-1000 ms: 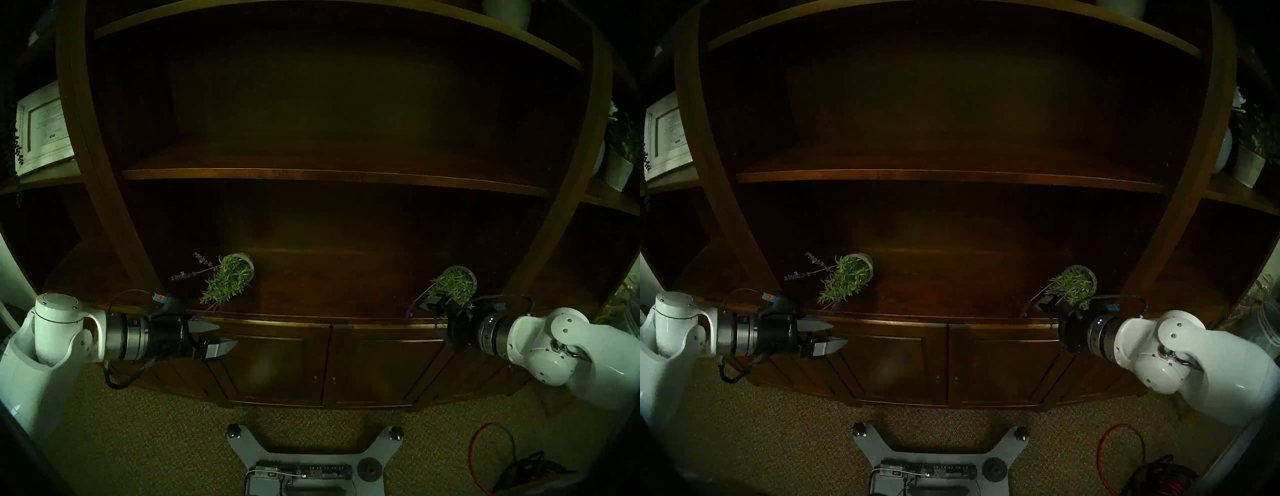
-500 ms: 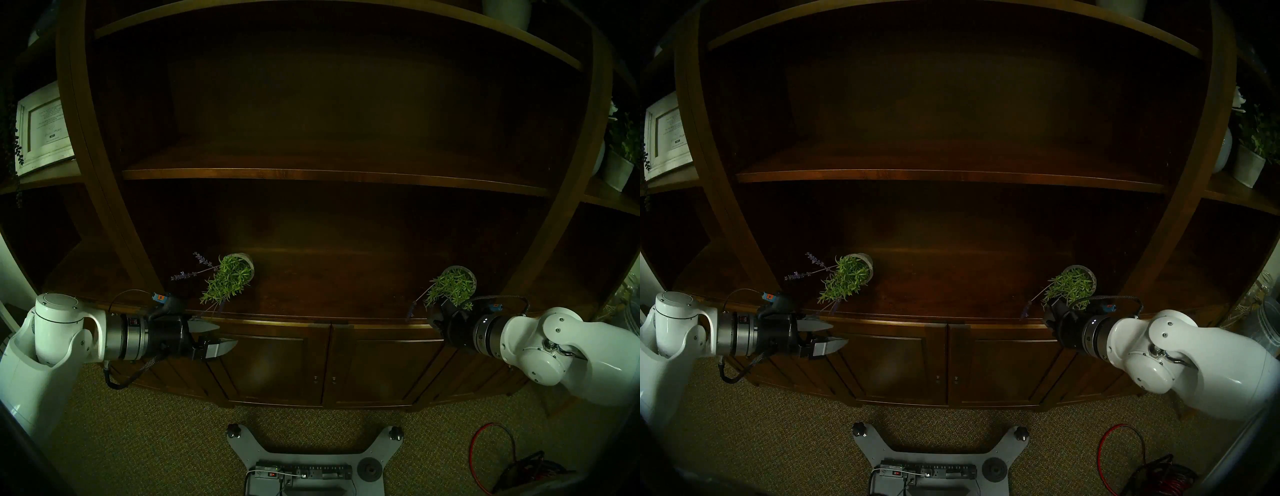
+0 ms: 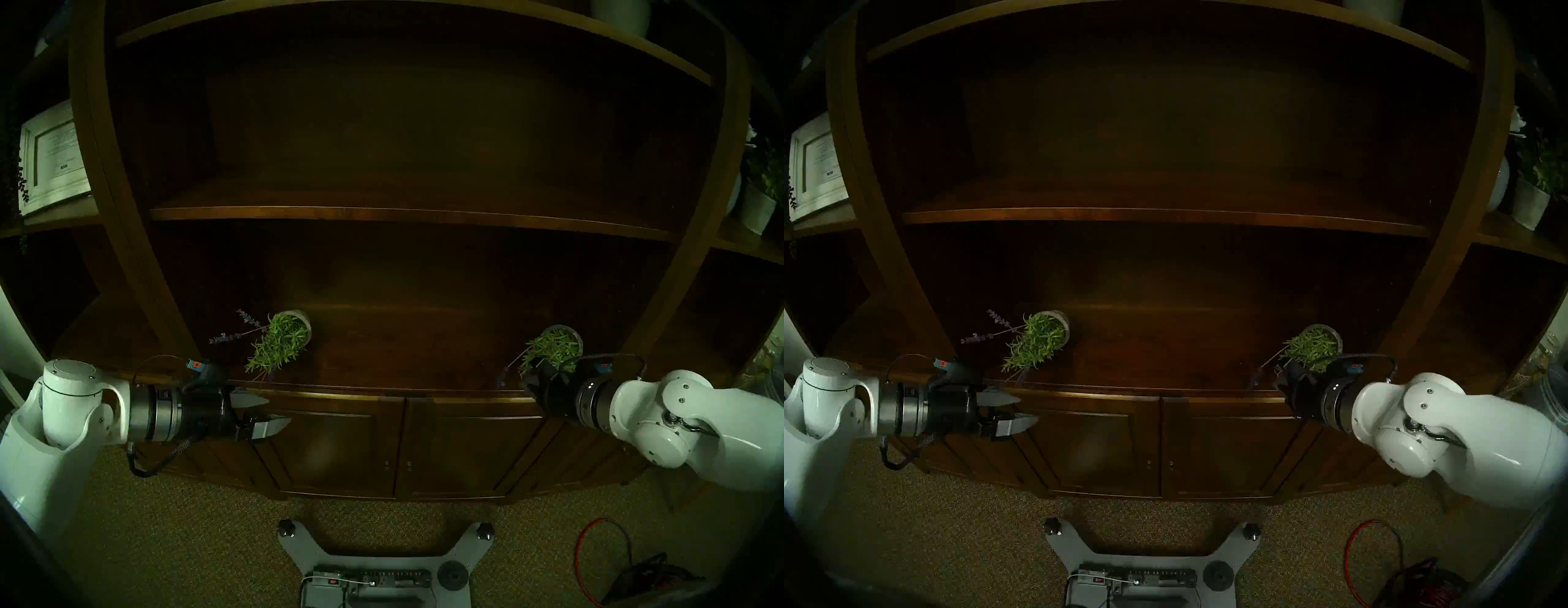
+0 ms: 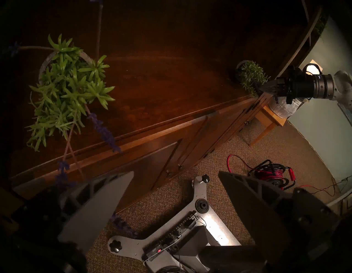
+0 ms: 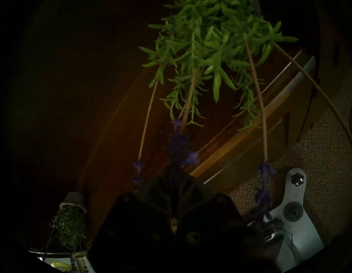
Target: Place the fake decorative plant upright
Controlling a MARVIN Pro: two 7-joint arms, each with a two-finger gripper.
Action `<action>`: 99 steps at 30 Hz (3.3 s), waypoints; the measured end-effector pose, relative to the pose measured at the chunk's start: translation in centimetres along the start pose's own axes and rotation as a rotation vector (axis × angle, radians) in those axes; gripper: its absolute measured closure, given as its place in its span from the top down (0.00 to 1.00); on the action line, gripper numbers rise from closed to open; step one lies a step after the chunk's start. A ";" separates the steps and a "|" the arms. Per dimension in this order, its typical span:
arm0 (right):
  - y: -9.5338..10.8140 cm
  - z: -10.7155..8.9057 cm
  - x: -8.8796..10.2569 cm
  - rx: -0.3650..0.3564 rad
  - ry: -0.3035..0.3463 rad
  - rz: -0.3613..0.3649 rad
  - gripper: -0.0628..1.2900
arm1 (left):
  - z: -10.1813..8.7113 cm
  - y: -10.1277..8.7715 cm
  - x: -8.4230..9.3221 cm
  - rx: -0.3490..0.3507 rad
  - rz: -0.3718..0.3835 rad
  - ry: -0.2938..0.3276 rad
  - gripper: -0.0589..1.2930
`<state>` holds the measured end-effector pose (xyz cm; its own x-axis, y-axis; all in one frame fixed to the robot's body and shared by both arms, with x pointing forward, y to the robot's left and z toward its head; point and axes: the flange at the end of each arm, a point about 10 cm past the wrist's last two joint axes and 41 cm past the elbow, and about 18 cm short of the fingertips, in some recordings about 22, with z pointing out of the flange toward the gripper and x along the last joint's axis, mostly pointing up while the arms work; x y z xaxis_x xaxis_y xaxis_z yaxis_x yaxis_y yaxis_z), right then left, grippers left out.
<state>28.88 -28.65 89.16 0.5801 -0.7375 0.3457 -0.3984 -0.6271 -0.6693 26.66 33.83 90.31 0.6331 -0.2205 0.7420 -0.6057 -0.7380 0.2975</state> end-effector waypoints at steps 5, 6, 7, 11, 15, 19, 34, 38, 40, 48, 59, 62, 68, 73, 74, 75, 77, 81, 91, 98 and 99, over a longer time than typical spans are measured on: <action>-0.6 -0.1 -0.7 0.012 -0.023 -0.029 0.02 | 0.0 0.0 0.0 0.000 0.000 0.000 0.94; -0.8 -0.1 -0.7 0.014 -0.027 -0.034 0.02 | 0.0 0.0 0.0 0.000 0.000 0.000 0.94; -1.0 -0.2 -0.8 0.020 -0.032 -0.040 0.02 | 0.0 0.0 0.0 0.000 0.000 0.000 0.94; -1.9 -0.4 -0.8 0.043 -0.041 -0.062 0.02 | 0.0 0.0 0.0 0.000 0.000 -0.001 0.94; -3.0 -0.6 -0.4 0.072 -0.040 -0.083 0.02 | 0.0 0.0 0.0 -0.001 -0.001 -0.001 0.94; -3.7 -0.7 -0.1 0.089 -0.036 -0.096 0.02 | 0.1 0.0 -0.1 -0.001 -0.001 -0.002 0.94; -4.7 -0.6 0.2 0.133 -0.043 -0.096 0.02 | 0.1 0.0 -0.1 -0.002 -0.003 -0.004 0.94; -4.9 -0.5 0.4 0.144 -0.039 -0.093 0.02 | 0.1 0.0 -0.2 -0.002 -0.003 -0.005 0.94; -5.1 -0.4 0.5 0.149 -0.036 -0.093 0.02 | 0.1 -0.1 -0.2 -0.002 -0.003 -0.006 0.94; -6.3 -0.5 1.4 0.191 -0.010 -0.096 0.02 | 0.2 -0.1 -0.2 -0.002 -0.004 -0.008 0.94; -7.5 -0.5 2.3 0.230 0.018 -0.089 0.02 | 0.2 -0.1 -0.3 -0.003 -0.005 -0.011 0.94; -7.8 -0.3 2.9 0.238 0.031 -0.080 0.02 | 0.2 -0.1 -0.3 -0.003 -0.005 -0.012 0.94; -8.0 0.1 3.9 0.247 0.058 -0.064 0.02 | 0.2 -0.1 -0.3 -0.003 -0.005 -0.014 0.94; -8.2 0.5 5.2 0.256 0.090 -0.042 0.02 | 0.2 -0.1 -0.3 -0.003 -0.005 -0.015 0.94; -8.2 0.5 5.4 0.257 0.095 -0.038 0.02 | 0.2 -0.1 -0.3 -0.003 -0.005 -0.015 0.94; -8.3 0.6 5.7 0.260 0.102 -0.034 0.02 | 0.2 -0.2 -0.4 -0.003 -0.005 -0.015 0.94; -8.4 0.7 5.9 0.262 0.109 -0.029 0.02 | 0.3 -0.2 -0.4 -0.003 -0.005 -0.016 0.94; -8.5 1.0 6.7 0.267 0.128 -0.011 0.02 | 0.3 -0.2 -0.4 -0.003 -0.005 -0.016 0.94; -8.7 2.4 8.0 0.270 0.164 0.032 0.02 | 0.3 -0.2 -0.4 -0.004 -0.005 -0.019 0.94; -8.7 3.6 8.5 0.266 0.183 0.061 0.02 | 0.3 -0.2 -0.4 -0.004 -0.005 -0.020 0.94; -8.7 3.8 8.6 0.265 0.186 0.065 0.02 | 0.3 -0.2 -0.4 -0.004 -0.005 -0.020 0.94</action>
<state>40.02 -28.56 95.43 0.4101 -0.8222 0.3947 -0.2177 -0.5085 -0.8331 26.65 33.86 89.76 0.6456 -0.2297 0.7283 -0.6044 -0.7366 0.3035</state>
